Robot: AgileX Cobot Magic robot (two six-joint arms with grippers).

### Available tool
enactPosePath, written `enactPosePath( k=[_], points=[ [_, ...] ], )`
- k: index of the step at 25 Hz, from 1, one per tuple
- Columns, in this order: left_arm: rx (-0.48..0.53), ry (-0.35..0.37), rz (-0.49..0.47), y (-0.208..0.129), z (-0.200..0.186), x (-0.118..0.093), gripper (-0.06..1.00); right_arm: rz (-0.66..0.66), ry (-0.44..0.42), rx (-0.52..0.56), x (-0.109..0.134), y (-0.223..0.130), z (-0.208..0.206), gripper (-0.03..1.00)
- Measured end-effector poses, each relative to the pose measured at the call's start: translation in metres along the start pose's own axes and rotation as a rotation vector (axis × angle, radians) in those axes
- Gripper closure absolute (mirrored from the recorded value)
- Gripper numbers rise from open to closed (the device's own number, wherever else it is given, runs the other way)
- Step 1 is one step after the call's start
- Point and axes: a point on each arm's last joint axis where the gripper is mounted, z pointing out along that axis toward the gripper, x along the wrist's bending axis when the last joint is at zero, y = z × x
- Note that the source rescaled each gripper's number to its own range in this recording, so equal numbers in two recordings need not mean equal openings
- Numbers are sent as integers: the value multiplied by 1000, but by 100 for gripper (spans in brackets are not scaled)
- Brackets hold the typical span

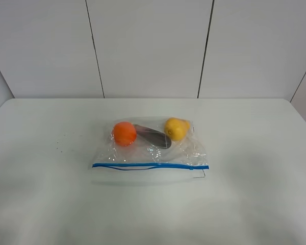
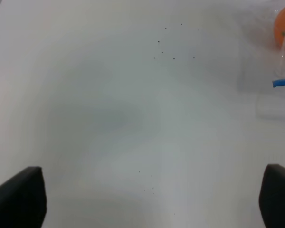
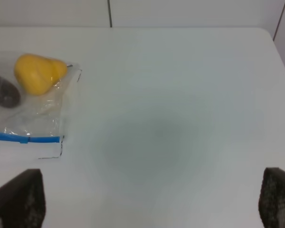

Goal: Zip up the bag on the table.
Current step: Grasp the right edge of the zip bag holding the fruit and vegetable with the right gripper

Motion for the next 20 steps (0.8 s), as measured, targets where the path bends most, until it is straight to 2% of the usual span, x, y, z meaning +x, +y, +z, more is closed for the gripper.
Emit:
enactPosePath(
  k=[13, 20],
  points=[
    [0, 0, 0, 0, 0, 0, -6, -1, 0, 1, 0, 2, -1, -3],
    [0, 0, 0, 0, 0, 0, -6, 16, 19, 133, 1, 37, 10, -3]
  ],
)
